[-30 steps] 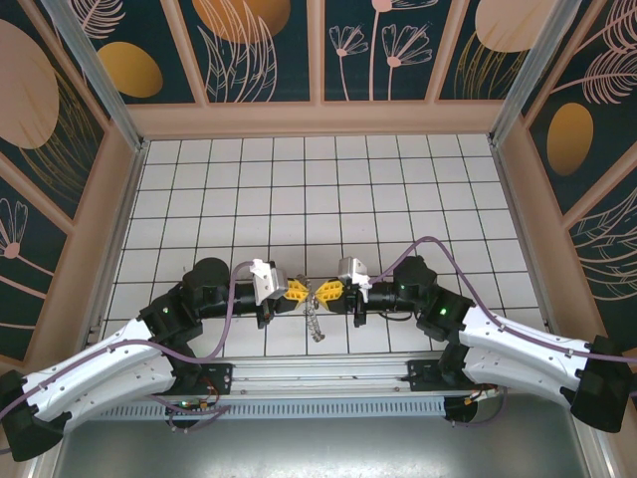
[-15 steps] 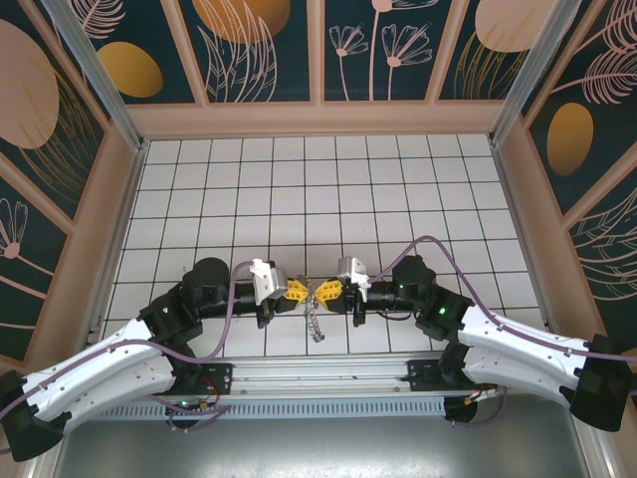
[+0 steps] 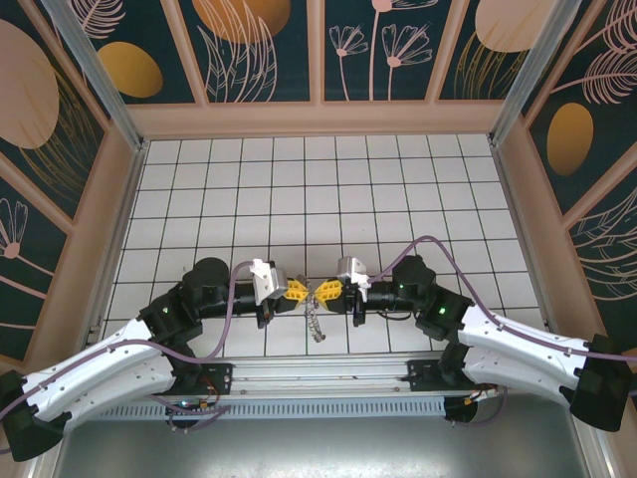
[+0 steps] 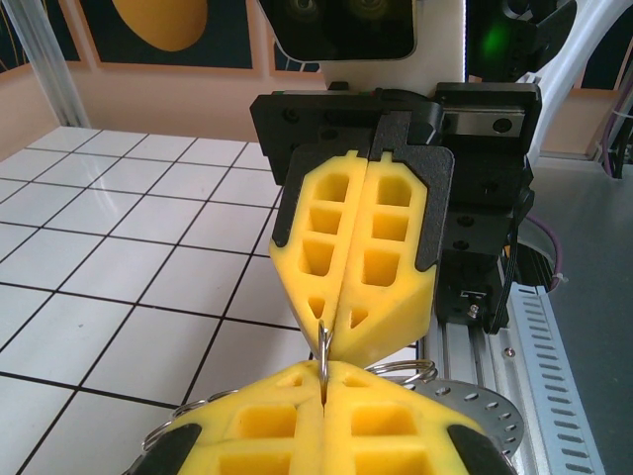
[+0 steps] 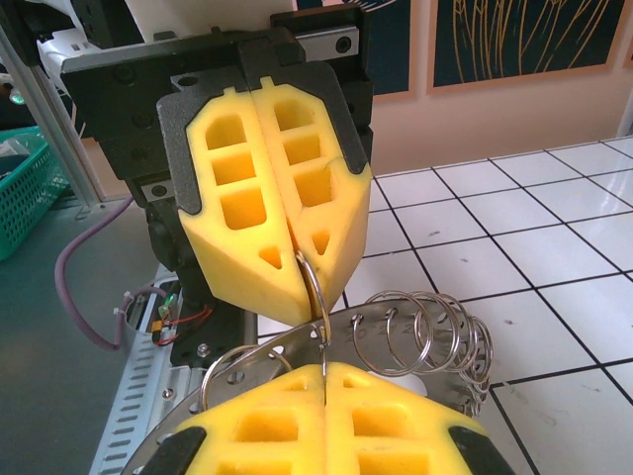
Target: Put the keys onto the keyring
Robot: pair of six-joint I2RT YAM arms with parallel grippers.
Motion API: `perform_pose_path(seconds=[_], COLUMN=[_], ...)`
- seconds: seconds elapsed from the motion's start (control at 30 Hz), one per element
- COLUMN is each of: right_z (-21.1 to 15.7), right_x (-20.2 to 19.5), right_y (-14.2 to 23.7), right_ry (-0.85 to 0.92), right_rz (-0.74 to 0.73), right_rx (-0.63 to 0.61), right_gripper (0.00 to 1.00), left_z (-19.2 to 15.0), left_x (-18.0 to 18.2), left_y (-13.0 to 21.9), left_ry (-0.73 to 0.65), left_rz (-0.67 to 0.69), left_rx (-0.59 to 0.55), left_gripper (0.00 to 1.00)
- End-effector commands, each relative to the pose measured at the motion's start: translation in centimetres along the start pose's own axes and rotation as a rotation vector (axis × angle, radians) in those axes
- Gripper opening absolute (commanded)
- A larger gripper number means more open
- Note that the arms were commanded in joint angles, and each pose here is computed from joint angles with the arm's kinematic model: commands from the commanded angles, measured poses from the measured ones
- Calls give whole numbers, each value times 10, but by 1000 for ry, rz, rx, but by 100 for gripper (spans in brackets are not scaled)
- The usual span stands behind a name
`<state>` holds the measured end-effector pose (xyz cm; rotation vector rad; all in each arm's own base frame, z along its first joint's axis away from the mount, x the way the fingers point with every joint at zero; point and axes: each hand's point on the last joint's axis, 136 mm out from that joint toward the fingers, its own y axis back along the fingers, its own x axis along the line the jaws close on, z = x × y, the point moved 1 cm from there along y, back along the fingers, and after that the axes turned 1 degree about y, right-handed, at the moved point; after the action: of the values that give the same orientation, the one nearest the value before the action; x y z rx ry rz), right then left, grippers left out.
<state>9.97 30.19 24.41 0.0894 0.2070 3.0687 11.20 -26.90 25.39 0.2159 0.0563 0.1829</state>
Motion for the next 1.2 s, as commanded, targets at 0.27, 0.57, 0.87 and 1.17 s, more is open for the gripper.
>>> perform_pose_path(seconds=[0.27,0.57,0.87,1.17], right_z=[36,40,45,49], right_x=[1,0,-1,0], right_y=[3,4,5,5], right_ry=[46,50,49,47], right_rz=[-5,-11,-15,-7], right_rx=[-90,-101,-112,-115], right_gripper=[0,0,0,0], left_z=[23,23,21,21], left_x=[-4,-4,-3,-4], left_y=[4,3,2,2], left_ry=[-47,-46,-44,-42], left_rz=[-15,-15,-15,-16], left_rx=[-58,-58,-51,-51], left_gripper=[0,0,0,0])
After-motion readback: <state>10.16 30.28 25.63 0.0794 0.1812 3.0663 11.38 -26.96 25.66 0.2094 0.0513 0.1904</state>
